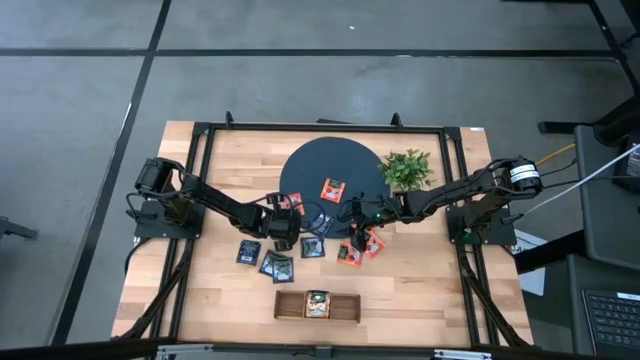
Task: Pick & Place Tea
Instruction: Put the orange tea bag into the right section of the wooden organizer
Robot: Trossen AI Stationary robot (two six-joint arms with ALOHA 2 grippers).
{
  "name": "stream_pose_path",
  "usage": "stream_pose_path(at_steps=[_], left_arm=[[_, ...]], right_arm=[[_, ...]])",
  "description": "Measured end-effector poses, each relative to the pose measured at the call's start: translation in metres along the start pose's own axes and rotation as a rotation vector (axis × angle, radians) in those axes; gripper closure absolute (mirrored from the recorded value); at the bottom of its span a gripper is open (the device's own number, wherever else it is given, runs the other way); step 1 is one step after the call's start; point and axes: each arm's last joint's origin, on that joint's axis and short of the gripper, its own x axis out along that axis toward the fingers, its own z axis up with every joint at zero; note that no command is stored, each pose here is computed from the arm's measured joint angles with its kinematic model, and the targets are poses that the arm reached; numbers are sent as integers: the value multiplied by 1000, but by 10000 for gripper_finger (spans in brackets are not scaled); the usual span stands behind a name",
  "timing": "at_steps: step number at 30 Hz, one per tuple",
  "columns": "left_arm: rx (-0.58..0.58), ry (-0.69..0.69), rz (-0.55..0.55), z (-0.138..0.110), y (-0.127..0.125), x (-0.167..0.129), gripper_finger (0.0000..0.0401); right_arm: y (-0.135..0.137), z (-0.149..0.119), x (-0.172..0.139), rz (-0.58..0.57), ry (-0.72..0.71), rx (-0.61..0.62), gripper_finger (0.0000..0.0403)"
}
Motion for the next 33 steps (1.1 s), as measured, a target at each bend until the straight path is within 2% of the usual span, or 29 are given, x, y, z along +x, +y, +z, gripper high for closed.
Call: stream_pose_path(at_steps=[7, 13, 17, 22, 29, 33], left_arm=[[-14, -8, -67, 0, -9, -5, 399], [-9, -45, -179, 0, -26, -14, 399], [-2, -61, -297, 1, -36, -19, 399], [-4, -65, -442, 3, -44, -25, 400], [-19, -71, -465, 3, -47, -26, 400], [-20, -75, -456, 3, -47, -26, 399]], right_arm=[[0, 0, 0, 0, 0, -9, 196], [0, 0, 0, 6, 1, -22, 196], [2, -1, 0, 81, 23, -47, 196], [7, -2, -1, 230, 60, -87, 196], [2, -1, 2, 182, 52, -32, 196], [-7, -5, 13, 224, 62, 64, 196]])
